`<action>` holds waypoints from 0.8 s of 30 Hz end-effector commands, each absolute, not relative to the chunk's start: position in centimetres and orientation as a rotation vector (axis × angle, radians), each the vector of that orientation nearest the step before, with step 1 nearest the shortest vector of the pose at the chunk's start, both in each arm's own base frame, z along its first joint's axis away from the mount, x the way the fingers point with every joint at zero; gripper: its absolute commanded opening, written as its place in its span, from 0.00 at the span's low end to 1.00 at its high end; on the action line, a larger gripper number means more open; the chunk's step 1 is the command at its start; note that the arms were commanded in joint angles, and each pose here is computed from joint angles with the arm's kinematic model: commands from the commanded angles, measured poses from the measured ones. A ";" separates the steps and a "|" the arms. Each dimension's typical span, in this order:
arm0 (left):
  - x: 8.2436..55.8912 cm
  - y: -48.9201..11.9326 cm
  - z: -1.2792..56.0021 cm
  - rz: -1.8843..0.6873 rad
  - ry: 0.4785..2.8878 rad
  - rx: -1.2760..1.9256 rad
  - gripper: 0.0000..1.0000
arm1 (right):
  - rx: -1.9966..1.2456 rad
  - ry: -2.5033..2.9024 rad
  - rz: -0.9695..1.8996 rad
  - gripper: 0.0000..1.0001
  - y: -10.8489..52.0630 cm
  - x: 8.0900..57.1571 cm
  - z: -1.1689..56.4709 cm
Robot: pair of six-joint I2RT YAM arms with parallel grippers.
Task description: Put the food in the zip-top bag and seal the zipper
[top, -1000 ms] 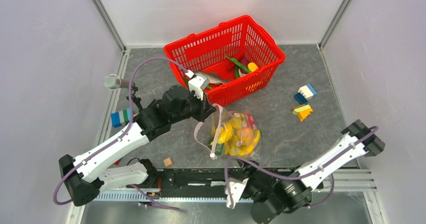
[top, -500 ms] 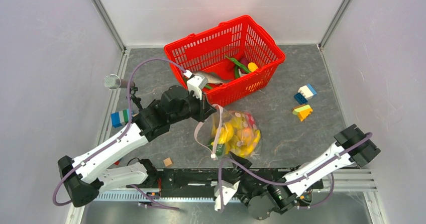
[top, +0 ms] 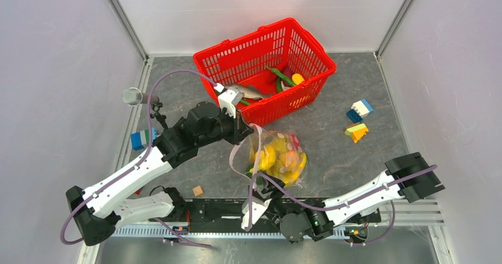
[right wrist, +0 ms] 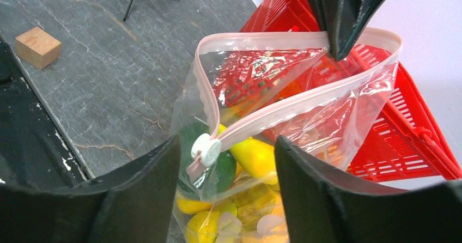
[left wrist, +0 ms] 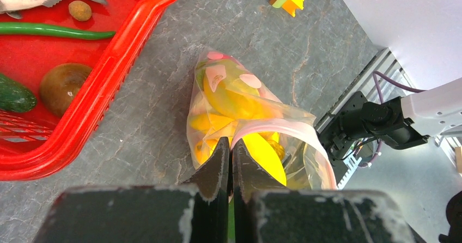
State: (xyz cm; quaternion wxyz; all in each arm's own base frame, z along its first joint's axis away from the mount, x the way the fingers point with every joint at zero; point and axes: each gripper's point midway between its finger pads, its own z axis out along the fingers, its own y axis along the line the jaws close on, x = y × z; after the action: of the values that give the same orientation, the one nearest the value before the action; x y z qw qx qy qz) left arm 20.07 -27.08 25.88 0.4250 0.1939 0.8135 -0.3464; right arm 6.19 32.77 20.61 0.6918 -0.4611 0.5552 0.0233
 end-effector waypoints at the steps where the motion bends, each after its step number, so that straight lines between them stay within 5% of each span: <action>1: 20.0 -27.3 28.6 -0.929 1.970 0.446 0.02 | -1.006 1.249 0.114 0.64 33.5 6.4 20.2; 4: 20.1 -27.3 28.6 -0.925 1.972 0.446 0.02 | -0.991 1.267 0.083 0.61 33.0 6.7 19.6; 17: 20.1 -27.0 29.3 -0.923 1.954 0.434 0.02 | -0.899 1.312 0.253 0.06 30.4 7.5 20.0; 24: 19.5 -26.2 30.3 -0.921 1.941 0.428 0.02 | -0.889 1.280 0.525 0.00 30.1 6.0 23.0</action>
State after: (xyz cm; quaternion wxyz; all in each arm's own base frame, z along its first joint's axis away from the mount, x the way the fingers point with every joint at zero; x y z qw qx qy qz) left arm 19.70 -26.64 26.15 0.4254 0.1935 0.8135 -0.3461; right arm 7.17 29.86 20.58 0.6893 -0.4134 0.5778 0.1418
